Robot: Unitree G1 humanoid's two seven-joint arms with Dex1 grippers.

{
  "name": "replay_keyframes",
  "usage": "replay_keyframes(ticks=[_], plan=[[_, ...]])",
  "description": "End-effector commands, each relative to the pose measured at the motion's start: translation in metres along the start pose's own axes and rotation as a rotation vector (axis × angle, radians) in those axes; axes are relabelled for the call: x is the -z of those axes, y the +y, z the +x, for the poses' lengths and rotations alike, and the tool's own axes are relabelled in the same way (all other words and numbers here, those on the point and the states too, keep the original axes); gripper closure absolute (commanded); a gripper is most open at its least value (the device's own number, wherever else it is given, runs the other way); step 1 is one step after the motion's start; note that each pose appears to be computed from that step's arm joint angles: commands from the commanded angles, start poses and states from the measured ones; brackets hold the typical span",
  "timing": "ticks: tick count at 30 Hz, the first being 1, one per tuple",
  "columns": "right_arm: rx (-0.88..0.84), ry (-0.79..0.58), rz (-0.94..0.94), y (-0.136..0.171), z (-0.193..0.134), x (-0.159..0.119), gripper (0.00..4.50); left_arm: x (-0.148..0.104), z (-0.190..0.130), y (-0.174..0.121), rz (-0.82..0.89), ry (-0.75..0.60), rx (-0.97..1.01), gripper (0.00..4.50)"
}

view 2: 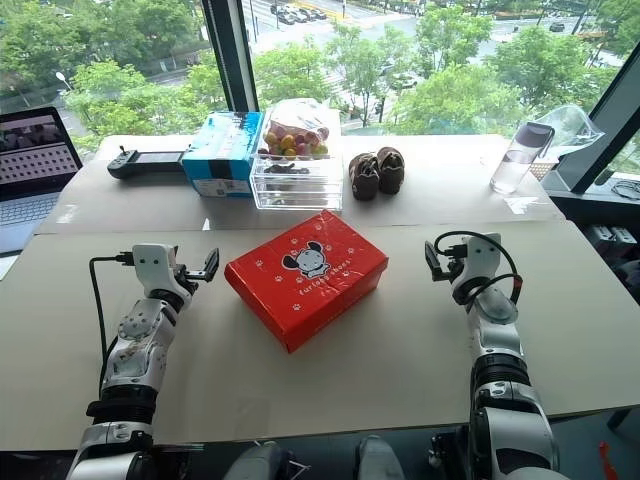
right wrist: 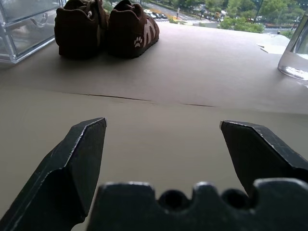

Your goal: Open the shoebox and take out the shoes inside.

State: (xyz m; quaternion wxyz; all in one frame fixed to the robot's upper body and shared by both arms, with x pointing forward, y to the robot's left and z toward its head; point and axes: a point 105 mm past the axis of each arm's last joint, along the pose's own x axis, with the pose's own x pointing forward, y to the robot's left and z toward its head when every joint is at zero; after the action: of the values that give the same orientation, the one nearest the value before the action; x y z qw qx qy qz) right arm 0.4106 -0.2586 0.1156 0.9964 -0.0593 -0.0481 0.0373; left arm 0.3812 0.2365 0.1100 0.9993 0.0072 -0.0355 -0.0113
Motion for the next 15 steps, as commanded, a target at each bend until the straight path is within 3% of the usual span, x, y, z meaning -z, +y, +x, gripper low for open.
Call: replay_keyframes(ticks=[1,4,7,10,15], plan=[[0.023,-0.046,-0.038,-0.013,-0.002,-0.015,0.02,-0.019,0.001,0.005,0.009,-0.070,-0.009,0.00],[0.022,-0.060,-0.058,-0.022,-0.006,-0.022,0.02,-0.026,-0.001,0.025,-0.007,-0.104,-0.059,0.00],[0.006,-0.055,-0.093,-0.030,-0.011,-0.024,0.75,-0.033,-0.004,0.035,-0.001,-0.130,-0.065,0.75],[0.016,-0.060,-0.089,-0.038,-0.010,-0.028,1.83,-0.030,-0.005,0.025,0.001,-0.106,0.024,1.89],[-0.059,-0.023,-0.031,-0.020,0.009,-0.024,3.53,-0.007,-0.029,-0.039,-0.024,0.014,0.418,3.64]])
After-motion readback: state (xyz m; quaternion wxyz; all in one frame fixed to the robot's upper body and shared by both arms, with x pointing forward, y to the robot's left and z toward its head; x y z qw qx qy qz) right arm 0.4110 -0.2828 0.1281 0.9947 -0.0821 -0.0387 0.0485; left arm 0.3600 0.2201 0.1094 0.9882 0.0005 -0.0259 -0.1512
